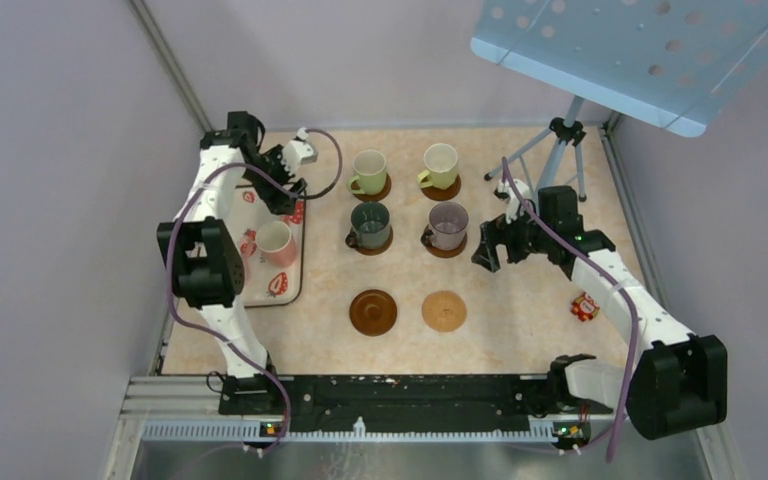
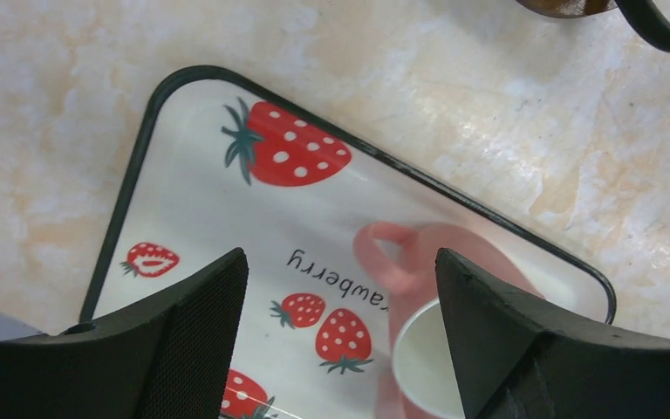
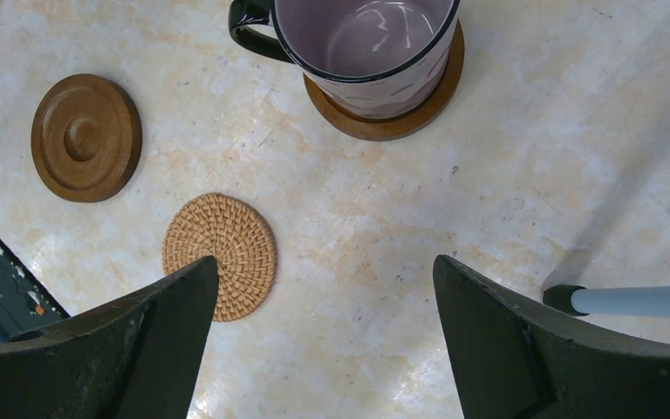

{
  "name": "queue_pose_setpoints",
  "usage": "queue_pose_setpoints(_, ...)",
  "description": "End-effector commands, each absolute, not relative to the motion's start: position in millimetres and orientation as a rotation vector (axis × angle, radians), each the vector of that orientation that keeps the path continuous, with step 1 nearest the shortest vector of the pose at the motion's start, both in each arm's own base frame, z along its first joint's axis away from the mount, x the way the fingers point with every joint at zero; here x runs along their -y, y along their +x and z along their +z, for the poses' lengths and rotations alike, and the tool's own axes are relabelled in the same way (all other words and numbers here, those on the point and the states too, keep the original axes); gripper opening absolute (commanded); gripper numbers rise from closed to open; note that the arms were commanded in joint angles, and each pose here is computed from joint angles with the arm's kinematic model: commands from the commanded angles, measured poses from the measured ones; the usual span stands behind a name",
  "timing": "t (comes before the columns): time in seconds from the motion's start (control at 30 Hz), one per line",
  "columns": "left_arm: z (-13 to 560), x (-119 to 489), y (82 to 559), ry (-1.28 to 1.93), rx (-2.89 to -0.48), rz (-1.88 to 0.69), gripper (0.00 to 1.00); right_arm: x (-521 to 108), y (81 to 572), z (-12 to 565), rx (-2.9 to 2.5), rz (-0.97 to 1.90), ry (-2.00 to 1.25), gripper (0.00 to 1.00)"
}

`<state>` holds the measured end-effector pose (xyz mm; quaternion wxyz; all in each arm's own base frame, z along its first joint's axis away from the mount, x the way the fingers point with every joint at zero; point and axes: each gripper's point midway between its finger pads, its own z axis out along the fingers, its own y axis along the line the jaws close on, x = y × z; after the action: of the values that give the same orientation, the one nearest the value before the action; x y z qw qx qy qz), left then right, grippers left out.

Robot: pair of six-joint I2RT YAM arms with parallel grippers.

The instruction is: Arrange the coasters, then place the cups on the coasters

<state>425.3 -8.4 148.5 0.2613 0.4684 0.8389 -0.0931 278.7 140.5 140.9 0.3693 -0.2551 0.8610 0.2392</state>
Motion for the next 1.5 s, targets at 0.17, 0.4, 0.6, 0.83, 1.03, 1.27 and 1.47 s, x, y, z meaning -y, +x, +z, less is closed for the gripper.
queue_pose_setpoints(0.17, 113, 9, 438, 1.264, -2.418, -0.127, 0.82, -141, 286, 149, -2.174, 0.61, -0.665, 0.91)
queue_pose_setpoints(0.4, 107, -11, 435, 1.263, -2.474, -0.07, 0.8, -140, 286, 148, -2.176, 0.61, -0.666, 0.91)
queue_pose_setpoints(0.6, 104, -33, 427, 1.226, -2.513, -0.073, 0.78, -140, 285, 148, -2.177, 0.612, -0.666, 0.91)
queue_pose_setpoints(0.83, 97, -63, 412, 1.165, -2.568, -0.086, 0.78, -141, 286, 148, -2.176, 0.613, -0.665, 0.91)
queue_pose_setpoints(1.03, 93, -77, 395, 1.13, -2.589, -0.119, 0.77, -141, 286, 149, -2.174, 0.615, -0.666, 0.91)
queue_pose_setpoints(1.27, 112, -85, 398, 1.057, -2.542, -0.13, 0.81, -141, 286, 149, -2.175, 0.615, -0.666, 0.91)
queue_pose_setpoints(1.47, 163, -88, 416, 1.022, -2.402, -0.103, 0.85, -141, 286, 149, -2.174, 0.613, -0.669, 0.91)
